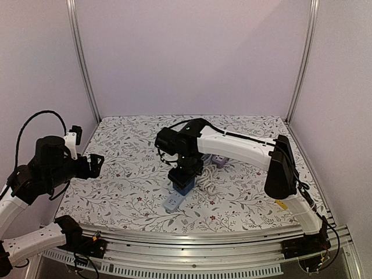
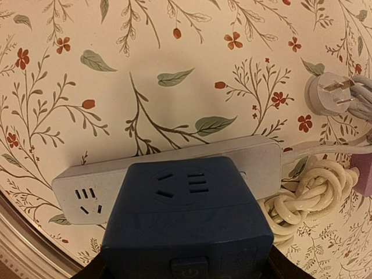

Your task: Insert the plug

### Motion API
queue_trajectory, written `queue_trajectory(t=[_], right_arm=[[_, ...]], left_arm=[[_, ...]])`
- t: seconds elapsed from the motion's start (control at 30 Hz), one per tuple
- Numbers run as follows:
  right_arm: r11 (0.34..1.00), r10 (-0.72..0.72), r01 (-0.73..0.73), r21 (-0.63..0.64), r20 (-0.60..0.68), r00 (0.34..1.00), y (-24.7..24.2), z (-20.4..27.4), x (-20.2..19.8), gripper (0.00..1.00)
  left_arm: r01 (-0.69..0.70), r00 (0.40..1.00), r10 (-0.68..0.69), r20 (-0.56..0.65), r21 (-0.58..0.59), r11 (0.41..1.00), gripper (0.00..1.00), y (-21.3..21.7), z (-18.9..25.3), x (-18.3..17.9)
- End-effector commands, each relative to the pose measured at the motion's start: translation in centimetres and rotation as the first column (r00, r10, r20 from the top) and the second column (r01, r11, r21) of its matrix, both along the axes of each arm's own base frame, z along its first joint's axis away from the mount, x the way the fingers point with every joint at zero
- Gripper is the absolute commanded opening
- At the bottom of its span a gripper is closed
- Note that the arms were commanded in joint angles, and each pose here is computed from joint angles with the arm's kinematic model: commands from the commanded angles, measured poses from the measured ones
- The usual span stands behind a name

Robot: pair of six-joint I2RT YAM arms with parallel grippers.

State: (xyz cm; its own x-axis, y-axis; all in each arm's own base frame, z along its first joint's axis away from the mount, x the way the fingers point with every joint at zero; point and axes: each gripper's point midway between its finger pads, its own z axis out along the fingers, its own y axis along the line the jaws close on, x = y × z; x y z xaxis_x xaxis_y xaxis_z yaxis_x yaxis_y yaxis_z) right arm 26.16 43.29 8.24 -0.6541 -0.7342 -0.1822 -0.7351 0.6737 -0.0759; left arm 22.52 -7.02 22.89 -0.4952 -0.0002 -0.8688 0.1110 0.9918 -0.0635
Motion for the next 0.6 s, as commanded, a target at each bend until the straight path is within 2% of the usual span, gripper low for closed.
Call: queue_trajectory(t=[0.0,0.33,0.47,0.57], right_arm=[[0.951,-0.098,0.05,-0.307,-0.146,0.984,-7.0,-3.3,-1.9,0.0],[0.905,-0.067,-0.01,-0.426,-0.165,0.984,-9.2,-4.5,-2.0,0.0],[0.912,-0.035,-0.034,-0.409,-0.158,0.987,-8.8,-4.4,-1.6,0.0],[0.916,0.044,-0.08,-0.392,-0.101,0.994,-7.9,-4.2,-0.5,0.0]], left_arm=[[-0.007,1.0,0.007,-0.005,0.007,1.0,0.99,0.1,-0.4,0.3],[-0.007,1.0,0.007,-0.001,0.006,1.0,1.0,0.1,-0.3,0.3],[-0.007,1.0,0.007,-0.001,0.006,1.0,1.0,0.1,-0.3,0.3],[-0.007,1.0,0.007,-0.002,0.006,1.0,1.0,0.1,-0.3,0.3]])
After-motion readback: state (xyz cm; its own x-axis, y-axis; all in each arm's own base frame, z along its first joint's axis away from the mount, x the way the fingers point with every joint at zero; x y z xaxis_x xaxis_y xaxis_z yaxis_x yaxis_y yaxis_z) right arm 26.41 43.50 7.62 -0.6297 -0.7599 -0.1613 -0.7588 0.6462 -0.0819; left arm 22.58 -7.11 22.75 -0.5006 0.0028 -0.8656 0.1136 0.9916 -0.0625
